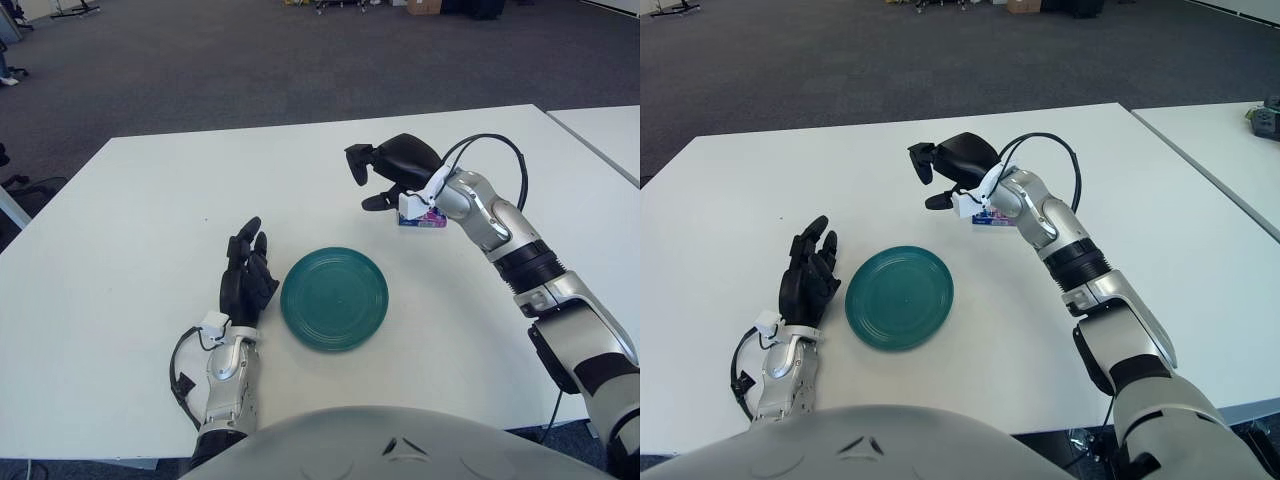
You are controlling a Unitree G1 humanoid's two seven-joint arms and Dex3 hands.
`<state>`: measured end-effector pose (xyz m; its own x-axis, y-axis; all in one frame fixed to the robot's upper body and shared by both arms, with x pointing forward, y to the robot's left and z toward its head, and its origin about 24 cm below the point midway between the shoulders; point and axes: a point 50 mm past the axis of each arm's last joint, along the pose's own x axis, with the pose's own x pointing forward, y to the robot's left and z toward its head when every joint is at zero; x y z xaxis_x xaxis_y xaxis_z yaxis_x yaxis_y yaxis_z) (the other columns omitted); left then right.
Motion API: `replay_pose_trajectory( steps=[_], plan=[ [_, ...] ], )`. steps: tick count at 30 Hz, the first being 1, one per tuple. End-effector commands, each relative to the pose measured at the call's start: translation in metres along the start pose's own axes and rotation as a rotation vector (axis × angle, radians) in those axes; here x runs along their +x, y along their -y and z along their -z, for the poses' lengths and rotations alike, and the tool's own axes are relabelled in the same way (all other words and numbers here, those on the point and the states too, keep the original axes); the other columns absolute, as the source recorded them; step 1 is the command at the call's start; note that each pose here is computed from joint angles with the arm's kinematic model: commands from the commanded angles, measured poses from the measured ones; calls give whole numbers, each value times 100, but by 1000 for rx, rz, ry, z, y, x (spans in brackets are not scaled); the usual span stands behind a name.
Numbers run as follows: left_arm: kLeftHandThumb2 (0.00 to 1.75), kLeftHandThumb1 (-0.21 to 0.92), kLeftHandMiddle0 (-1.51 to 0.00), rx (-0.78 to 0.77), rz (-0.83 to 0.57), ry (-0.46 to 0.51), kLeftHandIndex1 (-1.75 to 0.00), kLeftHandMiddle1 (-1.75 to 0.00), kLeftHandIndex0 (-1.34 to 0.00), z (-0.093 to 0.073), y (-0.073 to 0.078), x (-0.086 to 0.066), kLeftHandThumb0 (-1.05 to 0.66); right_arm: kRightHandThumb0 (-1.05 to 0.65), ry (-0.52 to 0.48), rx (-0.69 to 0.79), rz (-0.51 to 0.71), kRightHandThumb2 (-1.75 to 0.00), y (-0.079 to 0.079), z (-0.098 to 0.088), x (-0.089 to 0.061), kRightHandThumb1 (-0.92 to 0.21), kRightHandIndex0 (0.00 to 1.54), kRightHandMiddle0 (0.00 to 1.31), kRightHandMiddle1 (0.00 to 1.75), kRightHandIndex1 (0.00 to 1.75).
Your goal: Put the gum into the plate.
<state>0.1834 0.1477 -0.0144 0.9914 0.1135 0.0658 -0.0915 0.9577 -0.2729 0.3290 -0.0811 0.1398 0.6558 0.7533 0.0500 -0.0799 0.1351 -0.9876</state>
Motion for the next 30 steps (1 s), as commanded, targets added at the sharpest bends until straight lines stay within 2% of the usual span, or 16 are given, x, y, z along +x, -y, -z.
replay_pose_trajectory(
  steps=[1,12,15,16,18,19,20,21,24,26,27,28,30],
  plan=[
    [95,92,-24,-33,-67,-99,-72,-1,0,21,0,-20,-87,-42,-45,-23,-10,-107,7,11,4,-51,101,47,175,175],
    [95,92,-21,-51,-62,-100,-64,0,0,21,-2,-21,-90,-42,-135,19,35,-104,4,34,6,-53,90,45,175,175],
    [95,92,-21,-57,-59,-100,-63,0,0,22,-2,-21,-90,-41,-146,-7,24,-97,6,41,7,-59,82,41,175,175],
    [95,92,-21,-59,-58,-100,-63,0,0,22,-3,-21,-90,-39,-147,-17,18,-86,6,43,7,-67,73,36,175,175],
    [95,92,-21,-62,-58,-100,-62,0,0,22,-3,-21,-90,-38,-155,-39,0,-74,6,47,8,-75,65,30,175,175],
    [95,92,-20,-65,-58,-100,-63,0,0,22,-3,-21,-90,-54,-159,-61,-18,-70,6,49,8,-81,46,20,166,151],
    [94,92,-20,-67,-59,-100,-63,0,0,22,-3,-21,-91,-66,-162,-76,-31,-67,5,50,8,-85,33,13,147,125],
    [94,92,-20,-68,-59,-100,-63,0,0,22,-3,-21,-91,-73,-163,-86,-38,-66,5,51,8,-88,26,8,135,107],
    [94,92,-20,-70,-59,-101,-63,0,0,22,-3,-21,-91,-82,-165,-119,-59,-65,5,52,8,-90,19,3,115,80],
    [94,92,-20,-72,-59,-101,-64,0,0,22,-3,-21,-91,-89,-173,-161,-83,-66,6,54,8,-91,18,1,91,51],
    [93,92,-20,-74,-60,-101,-64,0,0,22,-3,-21,-91,-90,-181,-183,-102,-67,6,56,6,-92,19,1,86,45],
    [93,92,-21,-75,-61,-102,-66,0,0,22,-4,-21,-91,-94,-188,-197,-114,-69,5,58,5,-92,16,1,72,32],
    [93,92,-22,-77,-63,-103,-67,-1,0,22,-4,-21,-91,-99,-202,-217,-138,-71,4,61,3,-92,13,0,55,16]
  ],
)
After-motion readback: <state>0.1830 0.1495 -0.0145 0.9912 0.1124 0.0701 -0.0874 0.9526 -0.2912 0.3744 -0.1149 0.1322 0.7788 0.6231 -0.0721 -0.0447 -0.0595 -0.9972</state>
